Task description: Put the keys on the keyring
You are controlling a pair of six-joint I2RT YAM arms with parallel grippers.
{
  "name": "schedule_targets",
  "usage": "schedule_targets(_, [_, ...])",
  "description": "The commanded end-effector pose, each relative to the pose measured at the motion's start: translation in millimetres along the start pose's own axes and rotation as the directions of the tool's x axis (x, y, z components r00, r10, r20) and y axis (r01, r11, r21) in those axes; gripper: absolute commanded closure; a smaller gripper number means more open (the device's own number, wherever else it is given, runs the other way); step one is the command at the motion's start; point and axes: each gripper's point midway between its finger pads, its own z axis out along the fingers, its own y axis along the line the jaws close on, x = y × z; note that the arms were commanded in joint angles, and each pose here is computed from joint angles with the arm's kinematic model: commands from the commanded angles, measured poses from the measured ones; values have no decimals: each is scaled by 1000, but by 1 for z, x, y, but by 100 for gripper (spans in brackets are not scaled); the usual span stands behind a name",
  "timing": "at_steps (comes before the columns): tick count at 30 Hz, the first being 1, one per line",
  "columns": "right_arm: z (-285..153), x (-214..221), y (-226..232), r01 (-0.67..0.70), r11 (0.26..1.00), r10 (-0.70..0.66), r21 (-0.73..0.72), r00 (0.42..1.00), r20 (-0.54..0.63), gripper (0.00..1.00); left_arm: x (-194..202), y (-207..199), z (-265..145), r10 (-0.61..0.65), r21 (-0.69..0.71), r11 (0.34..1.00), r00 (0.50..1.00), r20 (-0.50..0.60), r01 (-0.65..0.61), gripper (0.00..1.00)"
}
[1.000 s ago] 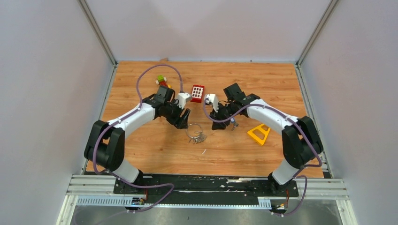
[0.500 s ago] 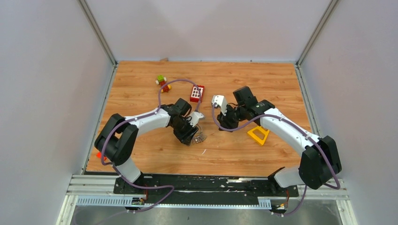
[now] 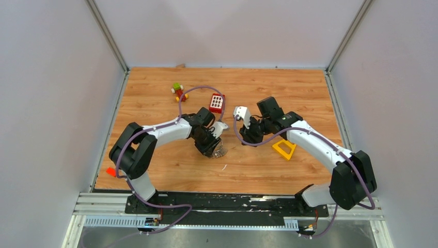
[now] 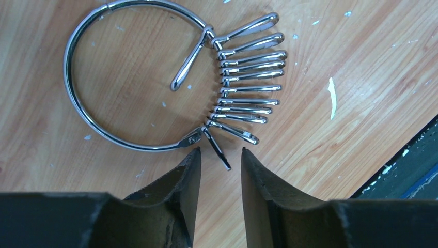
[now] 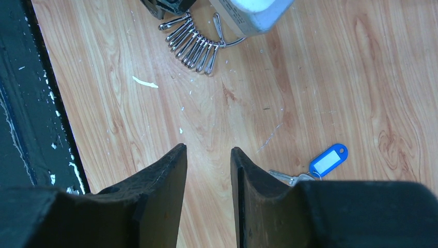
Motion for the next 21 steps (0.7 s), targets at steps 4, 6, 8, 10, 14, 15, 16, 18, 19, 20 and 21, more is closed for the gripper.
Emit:
schedule_targets(4, [-2, -8, -3, 28, 1000, -28, 14, 999, 33, 63, 1, 4, 11, 14, -40, 999, 999, -30, -15, 67])
schedule_targets(6, [-2, -7, -3, 32, 999, -32, 14, 999, 32, 63, 4, 5, 10, 16, -48, 999, 999, -38, -18, 70])
schedule_targets(8, [-3, -7, -2, 33, 999, -34, 14, 999, 32, 63, 6, 5, 8, 21, -52, 998, 999, -47, -24, 73])
schedule_targets(10, [-4, -8, -3, 38, 999, -39, 17, 999, 35, 63, 7, 5, 5, 32, -56, 998, 998, -47, -34, 77])
schedule_targets(14, [-7, -12, -3, 45, 999, -46, 28, 998, 49, 63, 1, 4, -8, 67, -69, 995, 997, -22, -69, 85])
schedule_targets(15, [-8, -14, -3, 46, 998, -47, 30, 997, 54, 63, -1, 3, -11, 75, -70, 995, 997, -14, -76, 86])
schedule_targets(16, [-9, -15, -3, 47, 998, -49, 33, 997, 58, 63, -3, 2, -14, 85, -72, 994, 996, -4, -85, 88])
schedule_targets(18, [-12, -19, -2, 50, 998, -52, 34, 996, 70, 63, -9, 0, -23, 105, -78, 992, 994, 25, -103, 93])
schedule_targets(19, [-14, -21, -2, 53, 998, -55, 36, 996, 77, 63, -11, 0, -27, 115, -80, 991, 993, 35, -112, 96])
schedule_targets(20, [-15, -24, -1, 55, 998, -58, 37, 995, 84, 63, -14, -2, -31, 127, -79, 989, 991, 47, -123, 100])
schedule_targets(21, [-18, -28, -1, 61, 997, -65, 39, 993, 96, 63, -17, -3, -35, 140, -80, 988, 988, 62, -135, 100])
